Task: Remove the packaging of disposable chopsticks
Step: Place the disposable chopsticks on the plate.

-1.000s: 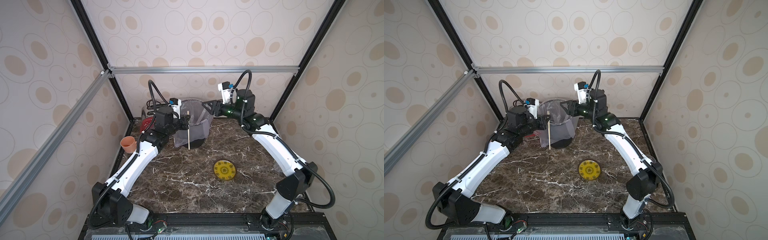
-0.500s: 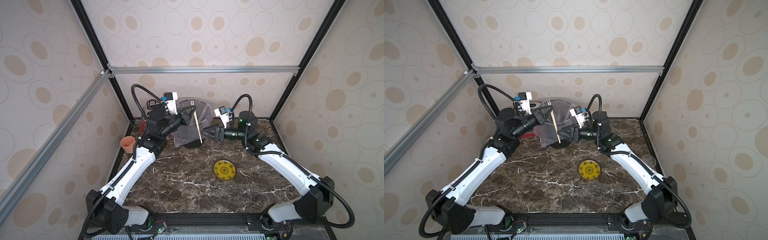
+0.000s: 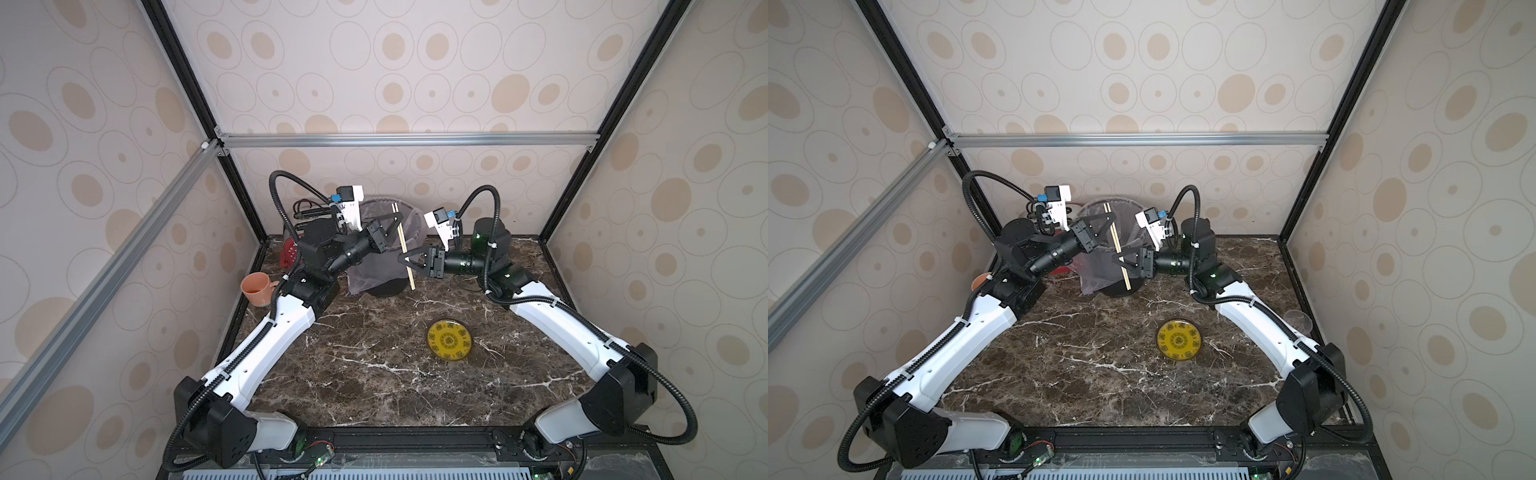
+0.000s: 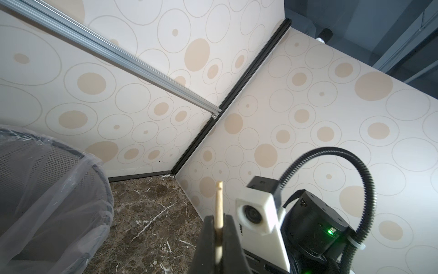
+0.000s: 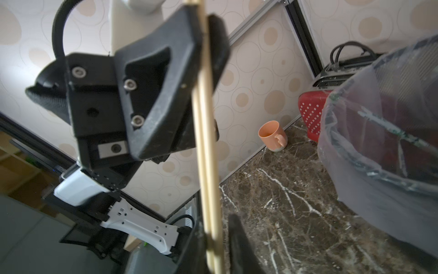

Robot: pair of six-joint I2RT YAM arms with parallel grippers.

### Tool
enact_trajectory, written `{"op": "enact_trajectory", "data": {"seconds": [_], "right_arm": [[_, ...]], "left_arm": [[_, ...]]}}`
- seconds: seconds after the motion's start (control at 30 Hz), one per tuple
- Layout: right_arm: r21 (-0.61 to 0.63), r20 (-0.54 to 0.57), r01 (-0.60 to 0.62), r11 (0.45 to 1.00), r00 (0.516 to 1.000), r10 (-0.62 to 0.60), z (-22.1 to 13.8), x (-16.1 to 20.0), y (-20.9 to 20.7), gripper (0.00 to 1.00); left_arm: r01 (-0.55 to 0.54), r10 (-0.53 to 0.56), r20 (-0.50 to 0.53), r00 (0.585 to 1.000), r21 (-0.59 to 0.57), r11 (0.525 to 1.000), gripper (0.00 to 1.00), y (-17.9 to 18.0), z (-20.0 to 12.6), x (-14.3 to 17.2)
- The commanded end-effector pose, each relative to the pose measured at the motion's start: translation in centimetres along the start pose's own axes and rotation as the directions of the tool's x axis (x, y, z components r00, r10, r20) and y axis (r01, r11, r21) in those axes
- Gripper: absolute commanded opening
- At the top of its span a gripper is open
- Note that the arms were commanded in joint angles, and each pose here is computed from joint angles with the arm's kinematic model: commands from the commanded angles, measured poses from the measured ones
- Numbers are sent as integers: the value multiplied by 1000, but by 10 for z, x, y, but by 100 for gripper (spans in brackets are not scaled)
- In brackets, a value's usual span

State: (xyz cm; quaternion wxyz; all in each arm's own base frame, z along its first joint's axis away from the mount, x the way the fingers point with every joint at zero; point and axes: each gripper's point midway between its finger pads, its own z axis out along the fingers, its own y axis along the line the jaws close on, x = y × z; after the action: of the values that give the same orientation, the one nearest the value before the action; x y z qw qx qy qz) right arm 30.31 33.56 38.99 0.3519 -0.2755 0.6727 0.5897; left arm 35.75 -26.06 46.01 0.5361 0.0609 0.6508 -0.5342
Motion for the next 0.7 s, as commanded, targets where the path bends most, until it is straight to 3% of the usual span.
{"op": "enact_trajectory", "data": {"seconds": [0.0, 0.1, 0.13, 0.23, 0.33, 0.5, 0.67], "right_arm": [[10, 28, 14, 1000, 1000, -14, -2, -9, 4, 0], [54, 30, 6, 998, 1000, -8, -7, -3, -1, 0], [74, 28, 2, 997, 1000, -4, -10, 1, -3, 0], [160, 6, -24, 987, 1000, 24, -23, 19, -14, 0], [319, -20, -106, 942, 993, 118, -46, 56, -44, 0], [575, -114, -180, 798, 949, 295, -90, 145, -88, 0], [760, -169, -128, 637, 908, 384, -135, 220, -125, 0]], "left_arm": [[-20, 20, 8, 1000, 23, 1000, 0, -14, -8, -5], [-33, 33, -17, 999, -13, 999, 0, -6, -9, 2], [-30, 30, -17, 999, -25, 999, 7, -2, -9, 3], [-38, 36, -27, 999, -86, 996, 57, 10, -12, 8], [-81, 73, -53, 996, -172, 982, 75, 24, -25, 15], [-209, 157, -167, 973, -368, 906, 78, 62, -65, 42], [-256, 175, -241, 955, -365, 895, 79, 69, -87, 67]]}}
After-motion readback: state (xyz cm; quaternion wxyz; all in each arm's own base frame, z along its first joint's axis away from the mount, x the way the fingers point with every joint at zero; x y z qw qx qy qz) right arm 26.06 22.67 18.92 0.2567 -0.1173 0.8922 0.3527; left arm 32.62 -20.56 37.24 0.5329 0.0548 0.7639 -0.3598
